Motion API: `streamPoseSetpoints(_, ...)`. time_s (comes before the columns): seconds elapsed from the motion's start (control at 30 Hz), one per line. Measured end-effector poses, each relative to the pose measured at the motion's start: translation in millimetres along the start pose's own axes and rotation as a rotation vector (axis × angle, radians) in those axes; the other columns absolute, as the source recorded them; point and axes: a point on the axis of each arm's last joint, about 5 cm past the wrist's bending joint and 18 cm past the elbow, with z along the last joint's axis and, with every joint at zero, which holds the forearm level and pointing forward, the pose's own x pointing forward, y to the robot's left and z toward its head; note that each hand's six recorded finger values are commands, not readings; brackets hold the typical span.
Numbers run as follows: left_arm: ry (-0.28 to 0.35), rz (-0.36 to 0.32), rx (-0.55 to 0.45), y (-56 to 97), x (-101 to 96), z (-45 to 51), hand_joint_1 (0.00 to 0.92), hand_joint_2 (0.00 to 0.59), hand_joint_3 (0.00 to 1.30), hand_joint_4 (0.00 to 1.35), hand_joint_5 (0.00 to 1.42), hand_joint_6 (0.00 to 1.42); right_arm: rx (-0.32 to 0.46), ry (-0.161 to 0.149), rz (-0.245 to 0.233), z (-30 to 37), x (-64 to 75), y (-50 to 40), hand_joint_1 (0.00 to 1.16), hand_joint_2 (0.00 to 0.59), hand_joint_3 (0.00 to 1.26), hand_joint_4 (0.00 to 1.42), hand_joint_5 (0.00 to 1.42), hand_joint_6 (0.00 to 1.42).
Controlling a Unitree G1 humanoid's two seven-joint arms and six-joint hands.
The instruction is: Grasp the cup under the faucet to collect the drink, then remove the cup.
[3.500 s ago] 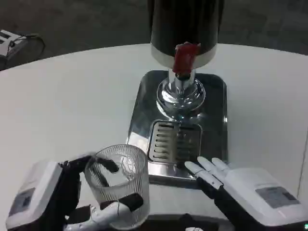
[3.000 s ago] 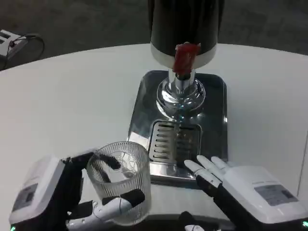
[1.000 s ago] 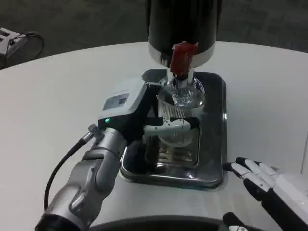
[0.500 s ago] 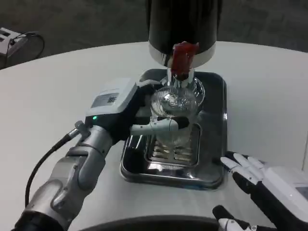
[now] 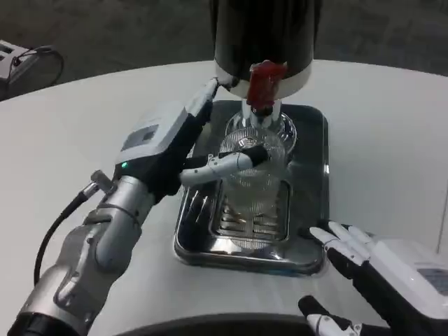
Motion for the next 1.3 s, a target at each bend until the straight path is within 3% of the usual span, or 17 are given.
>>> streamPoseSetpoints(0.13, -0.003, 0.019, -0.036, 5.3, -9.4, -3.1, 0.000, 0.006, 0.12, 0.15, 0.34, 0.44, -0.001, 0.010, -0.002, 0.6, 0.4, 0.7, 0.33, 0.478, 0.09, 0.00, 0.00, 0.00)
streamPoseSetpoints(0.27, -0.018, 0.064, -0.077, 11.5, -21.9, -5.8, 0.000, 0.049, 0.23, 0.26, 0.41, 0.44, -0.003, 0.006, 0.001, 2.2, 0.6, 1.9, 0.33, 0.478, 0.09, 0.00, 0.00, 0.00)
streamPoseSetpoints(0.4, -0.035, 0.143, -0.183, 21.1, -40.6, -13.7, 0.000, 0.074, 0.29, 0.32, 0.43, 0.42, -0.006, 0.001, -0.001, 3.6, 1.0, 1.9, 0.33, 0.478, 0.09, 0.00, 0.00, 0.00)
streamPoseSetpoints(0.47, -0.080, 0.200, -0.259, 33.0, -47.9, -14.4, 0.000, 0.079, 0.30, 0.31, 0.43, 0.42, -0.006, 0.003, -0.002, 3.7, 1.2, 1.9, 0.33, 0.478, 0.09, 0.00, 0.00, 0.00)
streamPoseSetpoints(0.53, -0.118, 0.212, -0.342, 44.3, -49.9, -13.3, 0.000, 0.085, 0.31, 0.29, 0.39, 0.42, -0.005, 0.001, -0.002, 4.0, 1.4, 1.9, 0.33, 0.478, 0.09, 0.00, 0.00, 0.00)
streamPoseSetpoints(0.67, -0.158, 0.151, -0.483, 57.1, -49.9, -10.7, 0.000, 0.098, 0.29, 0.25, 0.36, 0.36, -0.007, -0.001, -0.001, 4.6, 1.8, 2.2, 0.33, 0.478, 0.09, 0.00, 0.00, 0.00)
streamPoseSetpoints(0.73, -0.186, 0.060, -0.552, 70.9, -43.7, -5.5, 0.000, 0.102, 0.27, 0.23, 0.34, 0.32, -0.009, -0.002, -0.001, 4.8, 2.0, 2.2, 0.33, 0.478, 0.09, 0.00, 0.00, 0.00)
streamPoseSetpoints(0.8, -0.214, 0.013, -0.565, 83.5, -39.2, -0.9, 0.000, 0.103, 0.27, 0.21, 0.32, 0.31, -0.013, -0.002, -0.003, 5.0, 2.2, 2.1, 0.33, 0.478, 0.09, 0.00, 0.00, 0.00)
streamPoseSetpoints(0.87, -0.237, -0.089, -0.584, 100.9, -30.6, 4.9, 0.000, 0.104, 0.26, 0.21, 0.32, 0.31, -0.019, -0.004, -0.007, 5.5, 2.5, 1.4, 0.33, 0.478, 0.09, 0.00, 0.00, 0.00)
streamPoseSetpoints(0.93, -0.261, -0.136, -0.584, 108.9, -25.4, 10.0, 0.000, 0.104, 0.26, 0.21, 0.32, 0.31, -0.021, -0.005, -0.011, 5.9, 2.4, 0.9, 0.33, 0.478, 0.09, 0.00, 0.00, 0.00)
streamPoseSetpoints(1.13, -0.303, -0.223, -0.585, 114.7, -15.4, 18.1, 0.000, 0.106, 0.25, 0.20, 0.32, 0.31, -0.022, -0.008, -0.014, 6.5, 1.5, 0.3, 0.33, 0.478, 0.09, 0.00, 0.00, 0.00)
streamPoseSetpoints(1.3, -0.293, -0.252, -0.600, 113.6, -5.0, 17.4, 0.000, 0.107, 0.25, 0.20, 0.31, 0.30, -0.022, -0.004, -0.011, 6.4, 0.4, 0.6, 0.33, 0.478, 0.09, 0.00, 0.00, 0.00)
